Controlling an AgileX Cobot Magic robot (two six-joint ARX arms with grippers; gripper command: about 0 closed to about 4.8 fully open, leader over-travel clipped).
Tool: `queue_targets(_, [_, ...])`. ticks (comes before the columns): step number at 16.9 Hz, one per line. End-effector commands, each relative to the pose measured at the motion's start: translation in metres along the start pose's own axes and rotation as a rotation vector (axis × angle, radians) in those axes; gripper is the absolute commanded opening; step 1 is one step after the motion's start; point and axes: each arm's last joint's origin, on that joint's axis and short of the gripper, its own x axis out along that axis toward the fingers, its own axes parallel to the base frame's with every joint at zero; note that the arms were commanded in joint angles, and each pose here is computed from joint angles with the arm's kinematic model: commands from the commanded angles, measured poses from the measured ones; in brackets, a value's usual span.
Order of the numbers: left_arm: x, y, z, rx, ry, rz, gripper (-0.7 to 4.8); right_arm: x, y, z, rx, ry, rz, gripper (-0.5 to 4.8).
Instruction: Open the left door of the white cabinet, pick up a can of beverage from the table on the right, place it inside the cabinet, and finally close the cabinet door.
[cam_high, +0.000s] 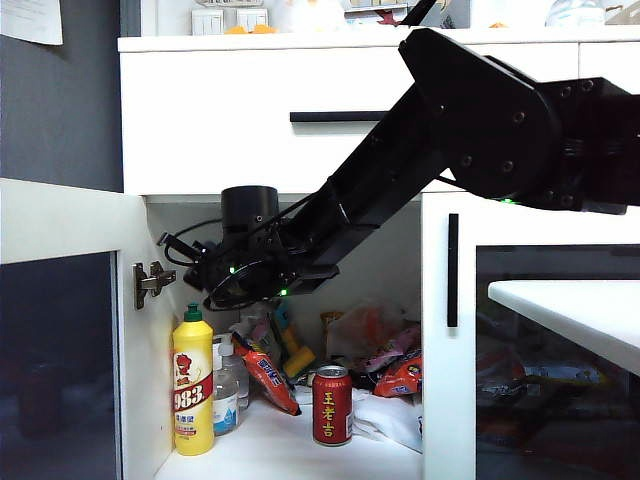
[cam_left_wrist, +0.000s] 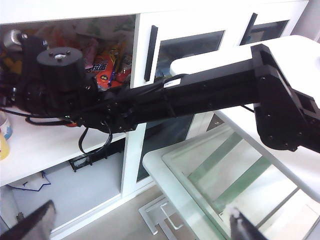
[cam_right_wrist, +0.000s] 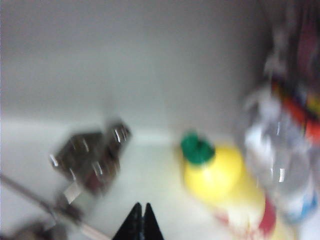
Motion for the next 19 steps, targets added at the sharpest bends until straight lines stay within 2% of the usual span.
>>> queue_targets(1, [0.000, 0.000, 0.002, 0.000, -0.014, -0.001, 4.79, -0.002, 0.005, 0.002, 0.012, 0.146, 0.005, -0.05])
queue_targets(5, [-0.007, 0.001, 0.001, 0.024, -0.034, -0.001, 4.79, -0.004, 0.006, 0.010, -0.009, 0.226, -0.028, -0.05])
queue_targets(7, [-0.013, 0.001, 0.002, 0.021, -0.063, -0.002, 4.79, -0.009, 0.009, 0.011, -0.083, 0.315, -0.070, -0.05])
queue_targets(10, [-0.017, 0.001, 0.002, 0.018, -0.085, -0.005, 4.79, -0.014, 0.022, 0.011, -0.175, 0.411, -0.031, -0.05])
queue_targets(14, [-0.021, 0.002, 0.001, 0.017, -0.104, -0.007, 4.79, -0.026, 0.024, 0.020, -0.184, 0.563, -0.106, -0.05])
queue_targets(17, [-0.022, 0.002, 0.002, 0.016, -0.111, -0.008, 4.79, -0.040, 0.025, 0.030, -0.266, 0.713, -0.171, -0.05])
queue_targets(19, [-0.022, 0.002, 0.002, 0.016, -0.112, -0.008, 4.79, -0.049, 0.028, 0.040, -0.265, 0.790, -0.179, -0.05])
